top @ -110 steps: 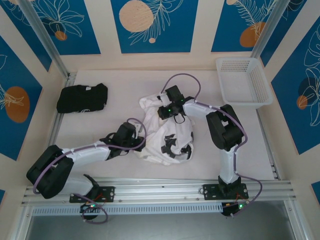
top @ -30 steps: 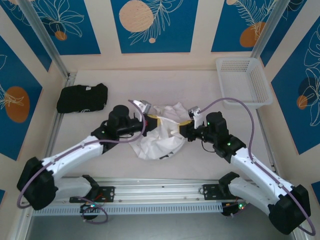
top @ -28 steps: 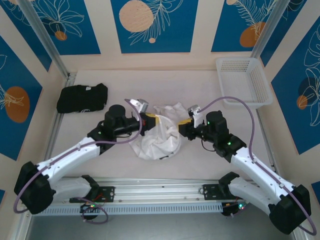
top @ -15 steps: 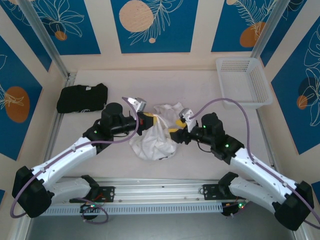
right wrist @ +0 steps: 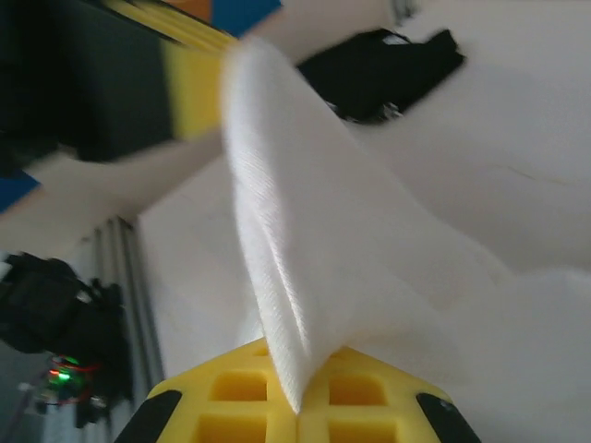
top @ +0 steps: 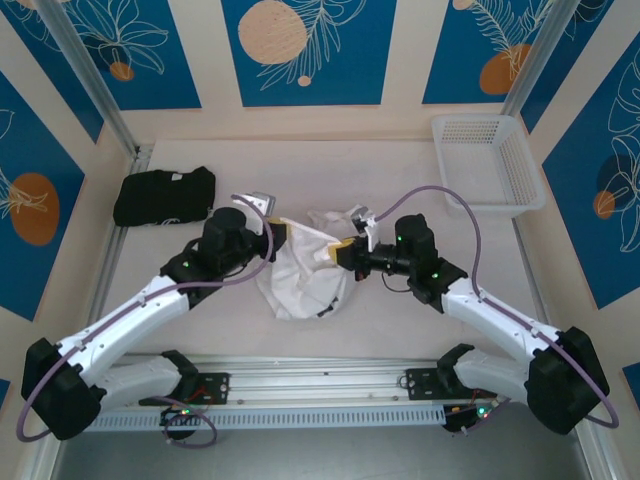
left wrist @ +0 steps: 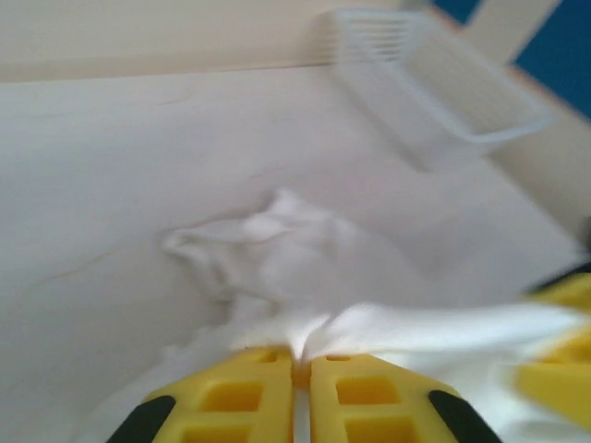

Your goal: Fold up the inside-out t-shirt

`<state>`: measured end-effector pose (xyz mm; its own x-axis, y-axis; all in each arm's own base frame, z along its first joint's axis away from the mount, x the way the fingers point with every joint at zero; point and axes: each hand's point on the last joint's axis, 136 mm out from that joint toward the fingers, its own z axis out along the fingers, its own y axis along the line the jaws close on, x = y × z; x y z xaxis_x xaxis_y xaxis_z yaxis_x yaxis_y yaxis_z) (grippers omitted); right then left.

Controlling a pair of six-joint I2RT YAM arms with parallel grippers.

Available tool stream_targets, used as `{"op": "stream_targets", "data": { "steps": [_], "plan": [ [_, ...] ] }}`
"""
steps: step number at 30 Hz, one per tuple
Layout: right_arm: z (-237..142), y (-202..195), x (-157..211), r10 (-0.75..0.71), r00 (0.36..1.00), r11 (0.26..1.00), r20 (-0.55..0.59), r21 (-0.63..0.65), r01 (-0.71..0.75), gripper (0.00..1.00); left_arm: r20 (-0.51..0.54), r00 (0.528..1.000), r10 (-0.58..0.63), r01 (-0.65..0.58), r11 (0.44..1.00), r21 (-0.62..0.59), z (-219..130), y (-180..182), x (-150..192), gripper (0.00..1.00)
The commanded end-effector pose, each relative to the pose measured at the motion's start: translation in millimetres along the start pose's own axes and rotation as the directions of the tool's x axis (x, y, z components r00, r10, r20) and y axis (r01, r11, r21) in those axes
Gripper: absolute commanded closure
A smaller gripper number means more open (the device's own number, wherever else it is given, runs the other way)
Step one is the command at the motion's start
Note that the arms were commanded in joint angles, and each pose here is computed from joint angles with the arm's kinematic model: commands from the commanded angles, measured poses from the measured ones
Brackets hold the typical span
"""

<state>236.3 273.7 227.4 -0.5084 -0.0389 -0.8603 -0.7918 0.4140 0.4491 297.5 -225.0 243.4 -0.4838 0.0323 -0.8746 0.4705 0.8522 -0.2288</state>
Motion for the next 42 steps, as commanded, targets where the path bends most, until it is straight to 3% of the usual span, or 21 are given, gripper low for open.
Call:
{"op": "stream_targets", "data": {
  "steps": [1,4,8,11,23,27,28,30,32,37,42],
  "plan": [
    [6,25,-11,0.08,0.996,0.989,0.05,-0.131,-0.072,1.0,-0.063,0.997,0.04,-0.049,0.987,-0.151,-3,27,7,0.68],
    [10,18,-15,0.094,0.993,0.991,0.068,-0.107,-0.087,1.0,-0.058,0.998,0.016,-0.02,0.997,-0.073,-13,15,17,0.56],
    [16,16,-18,0.098,0.993,0.99,0.064,-0.108,-0.091,1.0,-0.076,0.996,-0.052,0.064,0.983,0.17,-23,-21,42,0.44],
    [16,14,-19,0.098,0.993,0.99,0.061,-0.104,-0.091,1.0,-0.123,0.99,-0.072,0.104,0.955,0.278,-22,-37,62,0.43],
    [-3,13,-29,0.116,0.989,0.99,0.097,-0.095,-0.106,1.0,-0.179,0.978,-0.107,0.171,0.903,0.394,30,-62,76,0.46],
    [-8,11,-30,0.12,0.986,0.99,0.113,-0.088,-0.11,1.0,-0.181,0.976,-0.12,0.186,0.89,0.416,54,-68,71,0.58],
    [-10,11,-30,0.118,0.986,0.99,0.117,-0.086,-0.109,1.0,-0.175,0.977,-0.119,0.184,0.888,0.422,58,-70,69,0.65],
    [-16,8,-30,0.109,0.987,0.992,0.121,-0.072,-0.1,1.0,-0.151,0.981,-0.12,0.176,0.875,0.45,56,-73,60,0.87],
    [-24,1,-28,0.105,0.987,0.994,0.124,-0.031,-0.102,1.0,-0.115,0.986,-0.121,0.162,0.859,0.486,44,-74,48,1.0],
    [-44,-14,-26,0.118,0.981,0.992,0.157,0.028,-0.124,0.96,-0.002,0.989,-0.146,0.117,0.79,0.601,-12,-79,15,1.0],
    [-39,-4,-22,0.111,0.987,0.993,0.119,-0.045,-0.106,0.9,0.12,0.985,-0.123,0.009,0.736,0.676,-62,-90,-11,1.0]
  ]
}}
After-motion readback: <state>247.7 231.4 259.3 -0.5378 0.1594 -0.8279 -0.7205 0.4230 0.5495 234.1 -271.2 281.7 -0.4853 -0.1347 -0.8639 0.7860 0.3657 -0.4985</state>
